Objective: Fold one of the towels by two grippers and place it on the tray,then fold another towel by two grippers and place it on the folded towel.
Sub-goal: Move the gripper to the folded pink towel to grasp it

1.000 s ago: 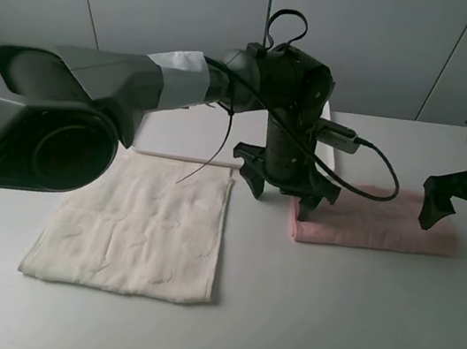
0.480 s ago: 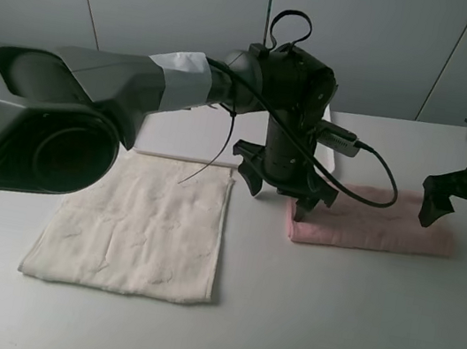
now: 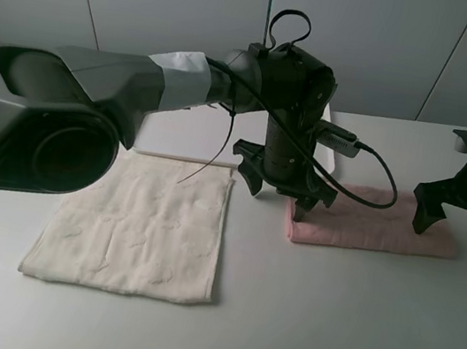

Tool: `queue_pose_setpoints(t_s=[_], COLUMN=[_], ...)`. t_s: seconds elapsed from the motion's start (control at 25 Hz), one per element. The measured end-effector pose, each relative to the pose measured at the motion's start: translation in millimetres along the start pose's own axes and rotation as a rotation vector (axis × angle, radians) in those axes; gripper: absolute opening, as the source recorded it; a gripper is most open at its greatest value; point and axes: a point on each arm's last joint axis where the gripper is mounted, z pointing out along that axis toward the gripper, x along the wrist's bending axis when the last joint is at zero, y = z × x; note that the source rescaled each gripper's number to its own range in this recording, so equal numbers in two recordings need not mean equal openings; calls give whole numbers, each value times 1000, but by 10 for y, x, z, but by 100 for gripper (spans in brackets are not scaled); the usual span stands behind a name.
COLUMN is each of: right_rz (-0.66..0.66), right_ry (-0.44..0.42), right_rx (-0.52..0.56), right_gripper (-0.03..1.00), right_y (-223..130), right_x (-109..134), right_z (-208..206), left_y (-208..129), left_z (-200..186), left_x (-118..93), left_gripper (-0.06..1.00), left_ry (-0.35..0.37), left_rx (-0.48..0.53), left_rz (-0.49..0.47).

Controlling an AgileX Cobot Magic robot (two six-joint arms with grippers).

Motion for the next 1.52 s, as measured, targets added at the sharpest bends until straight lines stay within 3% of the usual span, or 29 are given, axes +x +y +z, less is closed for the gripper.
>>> queue_pose_setpoints(t_s=[0.36,0.68,1.28,1.36,1.52], right_rz=[25,39,33,41,51], right_ry=[26,53,55,61,70], right_rx=[26,19,7,6,6], right_gripper=[88,59,55,47,16], right_y=[8,16,-3,-2,0], right_x=[24,48,53,59,67], right_z=[136,134,164,163,162], left_y=[-1,-1,-1,-1,-2], left_z=[0,0,0,0,0], left_x=[-1,-1,-1,-1,-4], left_gripper=[96,96,96,96,96], left_ry=[-1,-1,-1,-1,-4], left_rx=[1,1,1,1,2], left_rz=[9,12,13,16,14])
